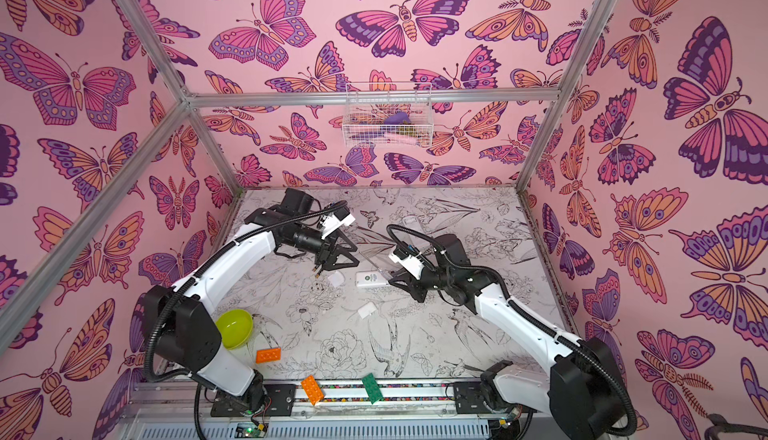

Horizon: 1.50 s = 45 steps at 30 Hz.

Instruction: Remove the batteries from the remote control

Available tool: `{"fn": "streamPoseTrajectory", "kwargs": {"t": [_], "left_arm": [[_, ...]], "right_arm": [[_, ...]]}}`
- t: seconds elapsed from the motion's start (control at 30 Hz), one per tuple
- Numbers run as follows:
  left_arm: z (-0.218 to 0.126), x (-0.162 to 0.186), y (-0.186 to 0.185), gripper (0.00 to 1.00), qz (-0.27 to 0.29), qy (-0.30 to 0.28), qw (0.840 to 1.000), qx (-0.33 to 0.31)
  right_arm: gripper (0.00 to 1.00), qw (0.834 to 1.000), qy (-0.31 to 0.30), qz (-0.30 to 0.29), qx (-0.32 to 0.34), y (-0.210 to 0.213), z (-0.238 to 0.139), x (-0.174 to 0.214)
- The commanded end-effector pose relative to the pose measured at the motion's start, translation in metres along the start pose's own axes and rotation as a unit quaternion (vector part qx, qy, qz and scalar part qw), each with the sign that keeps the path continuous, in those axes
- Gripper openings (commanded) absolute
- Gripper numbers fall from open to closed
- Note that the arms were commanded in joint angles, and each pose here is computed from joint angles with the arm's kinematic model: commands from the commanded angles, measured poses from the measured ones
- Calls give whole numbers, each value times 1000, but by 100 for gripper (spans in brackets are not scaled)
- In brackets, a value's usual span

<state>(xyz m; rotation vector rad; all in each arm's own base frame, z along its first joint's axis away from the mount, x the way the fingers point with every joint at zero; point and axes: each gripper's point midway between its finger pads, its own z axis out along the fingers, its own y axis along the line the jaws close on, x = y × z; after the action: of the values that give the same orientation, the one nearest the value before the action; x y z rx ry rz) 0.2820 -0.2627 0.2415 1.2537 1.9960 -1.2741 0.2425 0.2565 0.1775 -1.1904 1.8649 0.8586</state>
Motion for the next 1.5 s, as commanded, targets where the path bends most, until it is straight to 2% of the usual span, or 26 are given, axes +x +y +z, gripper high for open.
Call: {"fn": "streamPoseTrajectory", "kwargs": {"t": [0.0,0.13,0.3,0.5,0.57,0.67,0.77,0.9,1.0,1.07,1.23,1.33,1.4,1.47], "left_arm": [[5,2,-7,74,-9,-1,999,30],[15,9,-10,70,-4,12,999,38],[15,10,-10,45,0,14,999,37],[17,12,-10,27,10,14,999,39],[17,12,-12,15,15,12,999,44],[14,9,-11,0,11,10,999,37],[15,10,-11,0,21,8,999,42],[11,8,-8,0,14,3,999,38],[8,8,-3,0,23,3,999,24],[1,5,0,0,17,-6,1000,17],[-12,-3,12,0,0,-34,999,-2],[-15,-3,21,0,-13,-41,999,-13],[-15,2,26,0,-16,-36,999,-23],[-13,10,31,9,-13,-28,999,-39]], "right_arm": [[0,999,-1,-33,-13,7,1,-10],[0,999,5,-36,-14,9,4,-10],[0,999,4,-44,-9,12,0,-10],[0,999,-2,-40,9,8,-2,-11],[0,999,-7,-37,11,6,-1,-12],[5,999,-4,-31,19,5,-4,-15],[10,999,-12,-37,27,4,-4,-14],[24,999,-1,-32,35,1,-7,-14],[45,998,0,-29,61,-3,-12,-8],[55,995,-15,-20,97,-11,-20,-11],[82,973,-104,23,207,-35,-52,-30],[86,956,-138,52,255,-47,-69,-35],[86,957,-130,61,252,-47,-69,-31],[85,966,-110,58,225,-40,-60,-23]]}}
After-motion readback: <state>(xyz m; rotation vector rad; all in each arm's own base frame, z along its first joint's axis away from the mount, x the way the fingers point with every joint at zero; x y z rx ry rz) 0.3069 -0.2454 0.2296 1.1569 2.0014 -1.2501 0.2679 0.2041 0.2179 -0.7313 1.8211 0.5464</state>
